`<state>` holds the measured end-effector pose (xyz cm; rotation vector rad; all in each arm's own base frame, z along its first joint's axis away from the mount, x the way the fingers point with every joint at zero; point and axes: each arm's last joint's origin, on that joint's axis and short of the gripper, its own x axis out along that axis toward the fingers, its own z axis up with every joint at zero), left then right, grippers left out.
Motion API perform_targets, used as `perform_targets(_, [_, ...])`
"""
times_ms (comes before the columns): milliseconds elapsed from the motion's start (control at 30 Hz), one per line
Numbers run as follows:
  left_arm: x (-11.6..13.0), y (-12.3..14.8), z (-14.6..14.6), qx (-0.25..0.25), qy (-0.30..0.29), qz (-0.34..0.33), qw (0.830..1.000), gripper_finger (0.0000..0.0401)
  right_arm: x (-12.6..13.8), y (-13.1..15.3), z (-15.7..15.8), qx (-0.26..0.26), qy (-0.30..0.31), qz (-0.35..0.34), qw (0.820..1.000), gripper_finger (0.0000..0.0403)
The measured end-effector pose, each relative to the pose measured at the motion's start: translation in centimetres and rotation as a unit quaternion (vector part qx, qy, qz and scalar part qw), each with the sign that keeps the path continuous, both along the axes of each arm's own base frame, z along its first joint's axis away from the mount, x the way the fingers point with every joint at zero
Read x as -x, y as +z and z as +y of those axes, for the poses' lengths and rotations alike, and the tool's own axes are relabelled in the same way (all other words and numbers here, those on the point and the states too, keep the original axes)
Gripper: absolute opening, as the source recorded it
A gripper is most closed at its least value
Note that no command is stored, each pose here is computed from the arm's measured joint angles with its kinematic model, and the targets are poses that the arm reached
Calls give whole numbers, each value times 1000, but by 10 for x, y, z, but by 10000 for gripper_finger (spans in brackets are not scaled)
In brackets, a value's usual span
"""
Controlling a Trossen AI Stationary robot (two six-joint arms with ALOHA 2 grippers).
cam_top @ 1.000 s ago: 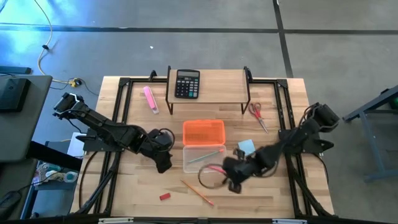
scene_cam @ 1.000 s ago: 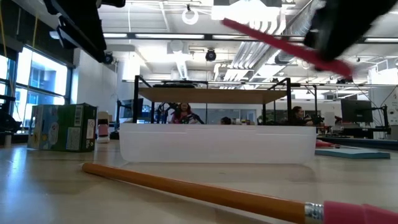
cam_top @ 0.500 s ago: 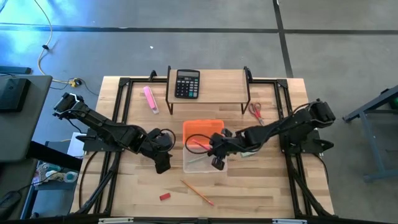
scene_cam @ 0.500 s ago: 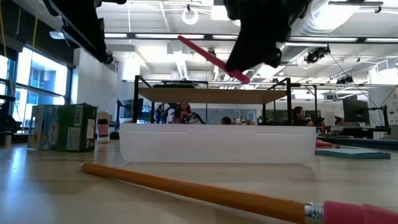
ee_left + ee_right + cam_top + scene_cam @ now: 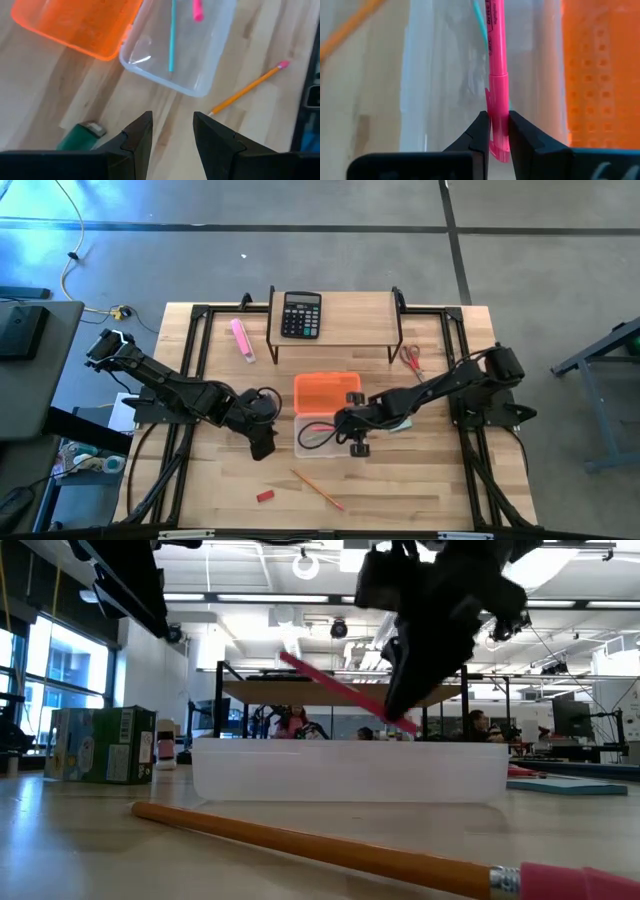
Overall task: Pack school essentials
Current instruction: Put the pink pen into the orange supply box, then put the red eraser into the orange supply box
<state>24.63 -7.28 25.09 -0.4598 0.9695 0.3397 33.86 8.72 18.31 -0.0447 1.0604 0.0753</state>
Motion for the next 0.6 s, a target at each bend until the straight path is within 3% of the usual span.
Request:
perform_targets(300, [-10,7,-4,13,-23,-57,998,131,-2,-17,0,7,5,37,999,43])
perform_targets(600, [-13,9,-5,12,-37,-78,996,131,-1,-18,0,-4,4,43,999,130])
